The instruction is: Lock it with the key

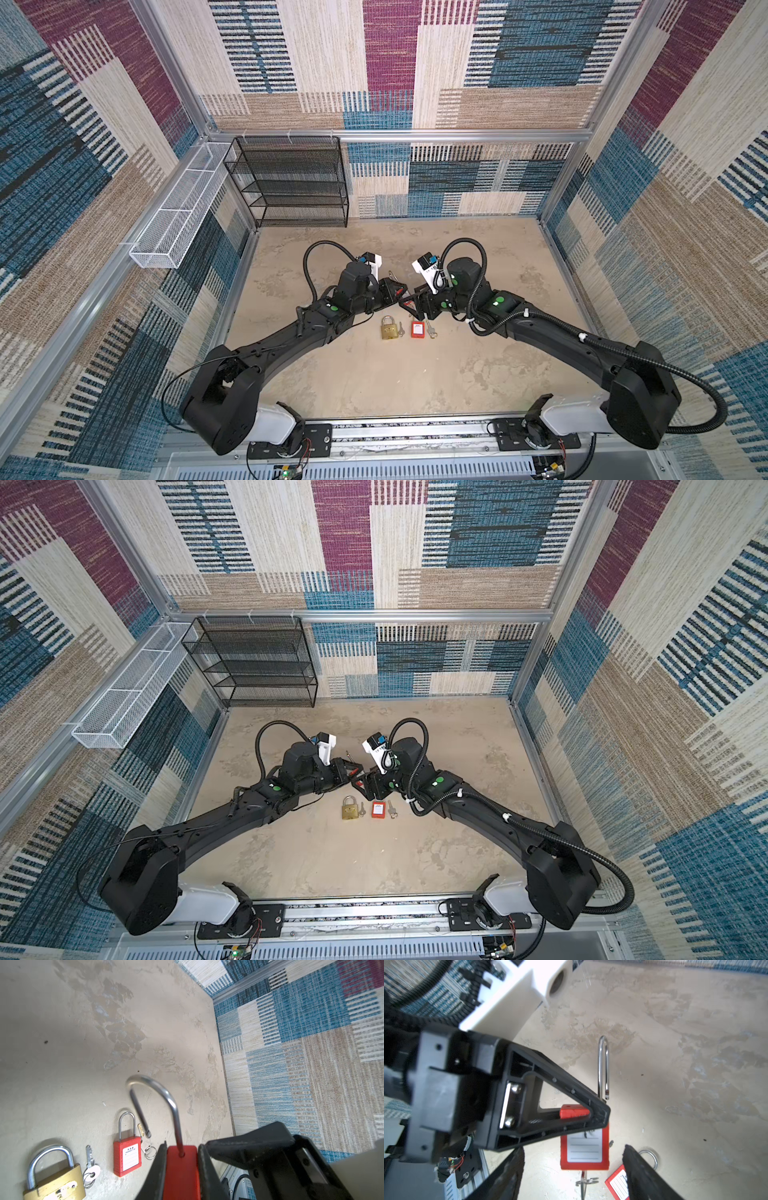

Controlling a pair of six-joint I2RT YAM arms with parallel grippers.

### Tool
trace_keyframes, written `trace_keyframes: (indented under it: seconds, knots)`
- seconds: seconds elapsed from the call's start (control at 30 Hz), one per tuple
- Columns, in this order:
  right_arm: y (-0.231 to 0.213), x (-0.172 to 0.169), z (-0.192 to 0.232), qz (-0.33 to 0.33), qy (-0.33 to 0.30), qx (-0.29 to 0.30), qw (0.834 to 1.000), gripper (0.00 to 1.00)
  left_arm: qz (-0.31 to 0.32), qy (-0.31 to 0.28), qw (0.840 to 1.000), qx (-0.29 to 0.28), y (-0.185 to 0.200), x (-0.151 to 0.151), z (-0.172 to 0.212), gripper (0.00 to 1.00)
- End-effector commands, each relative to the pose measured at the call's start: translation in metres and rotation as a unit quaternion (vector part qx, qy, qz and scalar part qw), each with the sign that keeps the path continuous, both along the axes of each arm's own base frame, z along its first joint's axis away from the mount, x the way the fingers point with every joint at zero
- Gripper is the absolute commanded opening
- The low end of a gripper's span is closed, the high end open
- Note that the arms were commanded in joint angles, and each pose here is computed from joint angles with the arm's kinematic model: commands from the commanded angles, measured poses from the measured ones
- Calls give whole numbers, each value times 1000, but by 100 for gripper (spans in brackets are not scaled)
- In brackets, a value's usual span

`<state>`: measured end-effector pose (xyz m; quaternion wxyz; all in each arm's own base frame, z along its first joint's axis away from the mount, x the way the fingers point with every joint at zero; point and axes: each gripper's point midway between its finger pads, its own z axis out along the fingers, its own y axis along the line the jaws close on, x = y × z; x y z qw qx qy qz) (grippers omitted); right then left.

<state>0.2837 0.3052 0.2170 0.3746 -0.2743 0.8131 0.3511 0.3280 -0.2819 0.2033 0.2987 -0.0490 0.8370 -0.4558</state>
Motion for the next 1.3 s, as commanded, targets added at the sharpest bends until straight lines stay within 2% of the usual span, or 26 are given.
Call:
trace_keyframes:
  seconds: [0.0,0.1,0.2,0.3,0.4,0.57,0.7,0.87,0.97,1.1,1.27]
  knots:
    - [-2,9,35,-23,-27,57,998,78,38,-60,997,4,18,17,31,0]
    - [-12,18,69,-45,-20,124,991,78,104,-93,990,10,48,28,50,0]
    - [-8,20,97,-43,0,197,980,78,173,-126,977,-22,79,35,67,0]
    - [-3,23,114,-43,18,253,966,78,217,-153,962,-58,100,36,85,0]
    - [8,21,127,-13,39,304,952,78,236,-177,952,-76,115,32,103,0]
    - [23,29,130,9,88,347,934,78,227,-220,933,-173,127,26,134,0]
    - [29,33,138,22,91,366,926,78,195,-245,928,-201,120,21,152,0]
    - [41,38,139,40,111,384,916,78,162,-273,912,-260,113,15,176,0]
    - [50,41,137,46,119,391,912,78,145,-275,910,-273,108,14,183,0]
    - [67,50,129,47,137,375,916,78,145,-286,902,-289,109,13,190,0]
    - [88,46,127,77,153,386,907,77,139,-291,897,-301,108,13,193,0]
